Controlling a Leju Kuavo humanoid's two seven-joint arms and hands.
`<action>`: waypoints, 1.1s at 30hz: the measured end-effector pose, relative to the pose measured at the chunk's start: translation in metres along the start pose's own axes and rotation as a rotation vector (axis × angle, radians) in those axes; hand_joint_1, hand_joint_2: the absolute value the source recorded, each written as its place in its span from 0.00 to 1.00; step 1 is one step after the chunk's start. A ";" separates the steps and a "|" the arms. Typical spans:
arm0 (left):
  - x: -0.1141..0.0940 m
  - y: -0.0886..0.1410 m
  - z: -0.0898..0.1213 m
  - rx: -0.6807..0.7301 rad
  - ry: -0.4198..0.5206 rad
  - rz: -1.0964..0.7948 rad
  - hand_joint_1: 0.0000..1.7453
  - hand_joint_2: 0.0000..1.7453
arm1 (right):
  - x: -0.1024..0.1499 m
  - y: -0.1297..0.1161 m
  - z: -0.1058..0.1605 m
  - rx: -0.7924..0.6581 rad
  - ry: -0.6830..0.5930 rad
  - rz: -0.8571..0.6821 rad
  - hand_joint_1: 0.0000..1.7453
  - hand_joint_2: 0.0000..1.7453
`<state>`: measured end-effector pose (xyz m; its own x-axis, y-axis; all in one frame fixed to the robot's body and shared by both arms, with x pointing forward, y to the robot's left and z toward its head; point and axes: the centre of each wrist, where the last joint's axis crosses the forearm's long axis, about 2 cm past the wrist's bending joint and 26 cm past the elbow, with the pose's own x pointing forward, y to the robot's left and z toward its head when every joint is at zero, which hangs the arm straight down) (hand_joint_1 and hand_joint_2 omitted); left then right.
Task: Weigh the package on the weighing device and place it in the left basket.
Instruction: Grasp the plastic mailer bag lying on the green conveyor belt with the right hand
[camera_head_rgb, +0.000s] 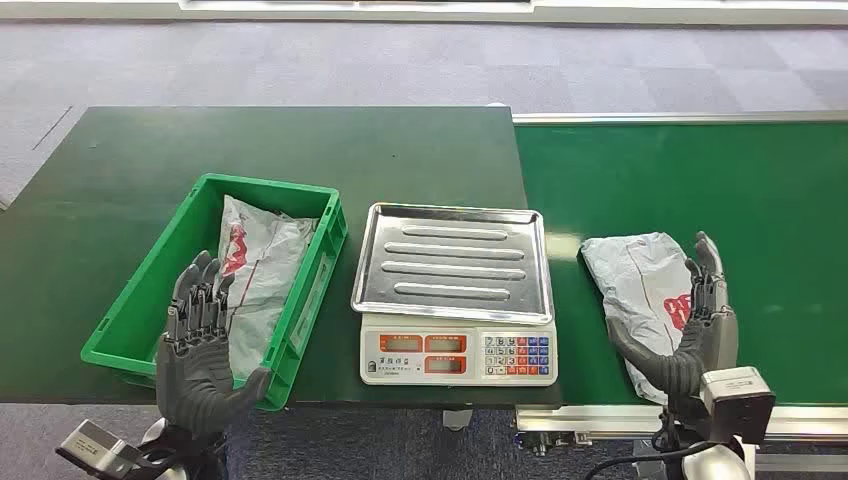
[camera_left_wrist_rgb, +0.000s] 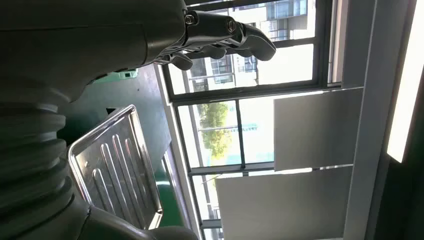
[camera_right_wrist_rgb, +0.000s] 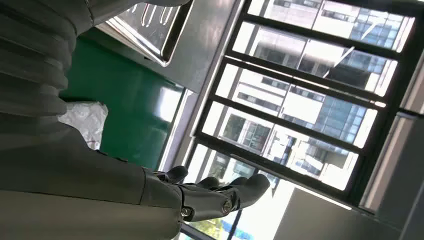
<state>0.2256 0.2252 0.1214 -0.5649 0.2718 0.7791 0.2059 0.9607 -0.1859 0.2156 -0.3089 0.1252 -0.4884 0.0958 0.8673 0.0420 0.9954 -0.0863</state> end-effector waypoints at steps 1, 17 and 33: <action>0.000 0.000 0.000 0.002 -0.001 -0.001 0.00 1.00 | -0.001 -0.002 -0.001 -0.012 0.007 0.001 0.00 1.00; -0.007 -0.004 -0.010 0.002 0.005 0.023 0.00 1.00 | -0.097 -0.150 -0.076 -0.281 0.759 0.427 0.00 1.00; -0.017 -0.007 -0.023 -0.025 0.017 0.043 0.00 1.00 | -0.129 -0.138 -0.079 0.221 1.251 0.844 0.00 1.00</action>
<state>0.2517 0.2126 0.1232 -0.5416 0.3114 0.7809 0.2494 0.9466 -0.2045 0.3416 -0.4585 0.0645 0.6434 0.6735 0.3640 -0.2600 0.6394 -0.7236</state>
